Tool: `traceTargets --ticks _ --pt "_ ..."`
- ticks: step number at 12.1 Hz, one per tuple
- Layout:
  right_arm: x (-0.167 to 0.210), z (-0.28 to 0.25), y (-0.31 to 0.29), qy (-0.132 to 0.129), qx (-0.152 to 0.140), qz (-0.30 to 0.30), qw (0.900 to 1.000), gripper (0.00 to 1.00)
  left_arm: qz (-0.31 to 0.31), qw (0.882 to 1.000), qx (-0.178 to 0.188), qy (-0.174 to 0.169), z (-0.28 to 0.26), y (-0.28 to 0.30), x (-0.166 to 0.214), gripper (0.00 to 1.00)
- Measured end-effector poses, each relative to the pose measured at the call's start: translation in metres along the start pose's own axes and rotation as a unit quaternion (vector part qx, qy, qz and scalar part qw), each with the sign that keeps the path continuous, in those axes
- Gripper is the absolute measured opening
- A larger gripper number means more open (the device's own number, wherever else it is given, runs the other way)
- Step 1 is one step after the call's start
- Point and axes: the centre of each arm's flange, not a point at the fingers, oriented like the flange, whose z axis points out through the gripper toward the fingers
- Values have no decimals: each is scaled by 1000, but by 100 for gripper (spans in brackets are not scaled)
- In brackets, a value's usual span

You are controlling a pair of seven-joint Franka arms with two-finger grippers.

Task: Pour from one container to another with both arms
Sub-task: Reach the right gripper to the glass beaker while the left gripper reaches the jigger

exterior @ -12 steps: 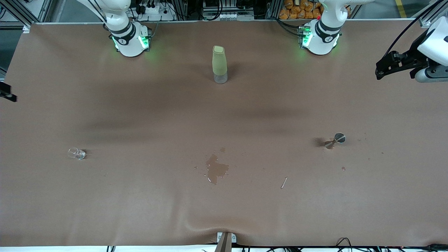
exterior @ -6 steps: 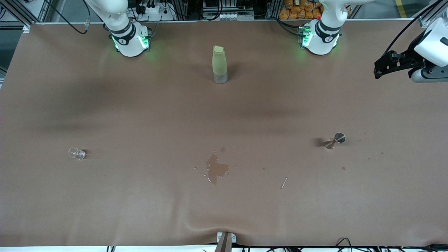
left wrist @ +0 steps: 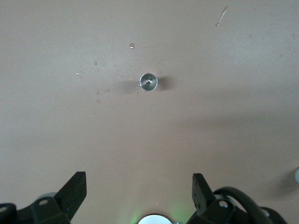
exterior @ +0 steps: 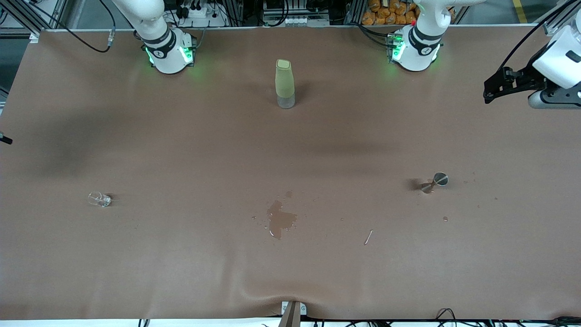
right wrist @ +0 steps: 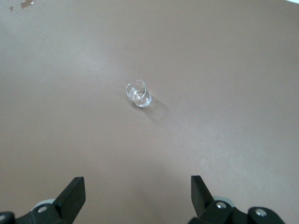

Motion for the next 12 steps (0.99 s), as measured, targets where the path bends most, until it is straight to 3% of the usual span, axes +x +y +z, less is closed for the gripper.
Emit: traceTargets --ticks 3,5,10,12 --pt "-23 31 15 52 13 -63 997 100 51 999 -7 -9 23 -2 4 100" --pt "-39 44 22 75 15 -93 993 100 67 997 -35 -11 44 -17 8 100" --pt "-65 99 36 149 23 -138 979 100 98 992 -77 15 107 -69 14 100" --pt "-76 121 38 180 26 -127 975 100 122 986 -107 28 134 -86 11 100"
